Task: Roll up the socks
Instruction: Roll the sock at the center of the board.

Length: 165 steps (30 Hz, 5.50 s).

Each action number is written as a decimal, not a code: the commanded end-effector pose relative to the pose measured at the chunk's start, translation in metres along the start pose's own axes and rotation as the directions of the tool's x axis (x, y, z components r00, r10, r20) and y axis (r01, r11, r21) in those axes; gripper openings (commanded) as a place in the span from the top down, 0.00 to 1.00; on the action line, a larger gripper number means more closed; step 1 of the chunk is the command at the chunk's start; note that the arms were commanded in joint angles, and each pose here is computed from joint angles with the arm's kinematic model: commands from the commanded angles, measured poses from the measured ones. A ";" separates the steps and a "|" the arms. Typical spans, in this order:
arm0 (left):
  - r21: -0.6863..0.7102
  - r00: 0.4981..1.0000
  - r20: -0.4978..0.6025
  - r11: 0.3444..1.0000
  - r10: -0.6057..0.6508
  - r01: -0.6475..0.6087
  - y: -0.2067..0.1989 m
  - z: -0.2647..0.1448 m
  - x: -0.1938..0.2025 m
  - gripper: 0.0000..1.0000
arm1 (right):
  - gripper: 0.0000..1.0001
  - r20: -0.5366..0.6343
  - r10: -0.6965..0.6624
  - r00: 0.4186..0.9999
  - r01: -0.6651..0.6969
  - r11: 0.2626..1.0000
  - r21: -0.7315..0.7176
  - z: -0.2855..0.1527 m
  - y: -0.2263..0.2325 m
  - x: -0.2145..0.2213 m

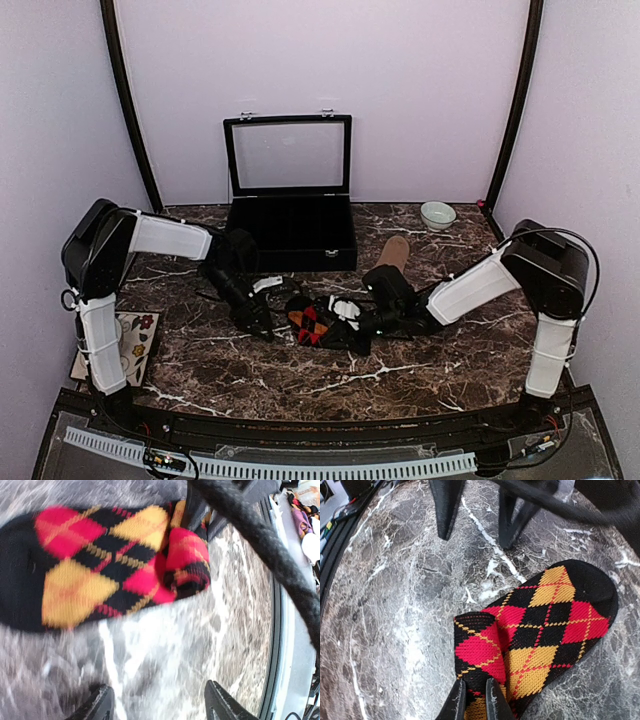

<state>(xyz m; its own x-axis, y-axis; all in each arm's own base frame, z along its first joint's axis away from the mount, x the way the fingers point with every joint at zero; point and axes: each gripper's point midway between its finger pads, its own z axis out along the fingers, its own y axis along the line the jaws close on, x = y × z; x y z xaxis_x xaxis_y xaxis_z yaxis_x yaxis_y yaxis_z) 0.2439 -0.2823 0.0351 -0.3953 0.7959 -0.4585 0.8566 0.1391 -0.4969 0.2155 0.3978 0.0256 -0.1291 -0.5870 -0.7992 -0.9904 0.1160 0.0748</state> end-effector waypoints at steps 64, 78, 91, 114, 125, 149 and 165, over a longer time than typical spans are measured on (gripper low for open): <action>-0.299 0.975 -0.037 0.929 0.218 -0.219 0.031 0.051 -0.042 0.63 | 1.00 -0.223 0.450 0.865 -0.463 0.886 -0.007 0.003 0.055 0.044; -0.191 0.981 -0.013 0.962 0.196 -0.195 0.019 0.059 -0.050 0.62 | 1.00 -0.371 0.462 0.806 -0.481 0.876 0.045 0.016 0.063 0.085; -0.196 0.981 -0.004 0.962 0.191 -0.188 0.019 0.056 -0.054 0.62 | 1.00 -0.531 0.638 0.558 -0.663 0.728 0.177 0.008 0.082 0.149; -0.399 0.933 0.221 0.899 0.286 -0.181 0.019 -0.081 -0.066 0.36 | 1.00 -0.579 0.772 0.264 -0.783 0.522 0.338 -0.014 0.093 0.188; -0.226 0.821 -0.017 0.797 0.571 -0.560 -0.080 0.023 -0.014 0.46 | 1.00 -0.575 0.796 0.190 -0.867 0.411 0.282 -0.012 0.088 0.172; -0.353 0.780 -0.186 0.700 0.598 -0.621 -0.044 0.076 -0.032 0.66 | 1.00 -0.522 0.828 0.206 -0.890 0.380 0.252 -0.004 0.078 0.151; -0.262 0.871 -0.221 0.834 0.438 -0.486 -0.026 0.075 0.003 0.89 | 0.71 -0.396 0.811 0.430 -0.834 0.525 0.169 -0.015 0.052 0.105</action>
<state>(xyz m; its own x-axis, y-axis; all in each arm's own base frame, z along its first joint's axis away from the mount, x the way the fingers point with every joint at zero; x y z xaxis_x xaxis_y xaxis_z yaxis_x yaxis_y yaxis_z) 0.1963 -0.3642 0.0241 0.2119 0.7848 -0.5824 0.9773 -0.1725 0.1232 0.1738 0.3995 0.0180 -0.8407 -0.4679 -0.2726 -0.4812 0.4148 0.7723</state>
